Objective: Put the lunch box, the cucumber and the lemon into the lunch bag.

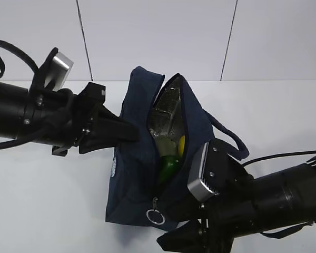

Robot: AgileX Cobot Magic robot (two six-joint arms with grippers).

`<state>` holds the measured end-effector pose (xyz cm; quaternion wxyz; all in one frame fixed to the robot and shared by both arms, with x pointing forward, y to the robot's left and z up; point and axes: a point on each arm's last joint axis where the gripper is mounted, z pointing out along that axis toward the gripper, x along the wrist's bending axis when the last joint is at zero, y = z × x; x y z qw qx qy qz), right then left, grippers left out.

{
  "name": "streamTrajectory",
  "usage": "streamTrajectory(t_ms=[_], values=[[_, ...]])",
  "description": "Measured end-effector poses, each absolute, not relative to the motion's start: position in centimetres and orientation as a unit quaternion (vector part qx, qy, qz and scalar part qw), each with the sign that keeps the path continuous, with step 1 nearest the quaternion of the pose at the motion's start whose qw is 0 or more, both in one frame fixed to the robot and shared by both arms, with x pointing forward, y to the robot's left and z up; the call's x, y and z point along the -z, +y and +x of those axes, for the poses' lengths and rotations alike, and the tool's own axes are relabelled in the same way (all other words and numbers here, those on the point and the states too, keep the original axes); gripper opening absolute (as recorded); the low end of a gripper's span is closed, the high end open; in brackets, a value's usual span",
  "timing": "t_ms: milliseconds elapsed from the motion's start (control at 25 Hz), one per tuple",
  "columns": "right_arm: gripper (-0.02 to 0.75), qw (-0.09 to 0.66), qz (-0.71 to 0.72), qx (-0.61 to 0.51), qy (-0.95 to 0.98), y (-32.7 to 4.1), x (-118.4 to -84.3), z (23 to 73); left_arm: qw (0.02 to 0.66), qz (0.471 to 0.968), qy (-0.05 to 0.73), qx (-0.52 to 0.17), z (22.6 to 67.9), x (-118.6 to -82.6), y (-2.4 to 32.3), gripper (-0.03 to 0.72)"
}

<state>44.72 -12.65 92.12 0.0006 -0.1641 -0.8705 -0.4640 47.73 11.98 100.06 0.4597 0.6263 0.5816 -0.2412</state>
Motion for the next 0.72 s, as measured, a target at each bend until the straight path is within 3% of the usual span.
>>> streamTrajectory(t_ms=[720], values=[[0.428, 0.002, -0.18, 0.451, -0.874, -12.0, -91.1, 46.3, 0.461, 0.625, 0.577, 0.252, 47.6, -100.2, 11.9, 0.012]])
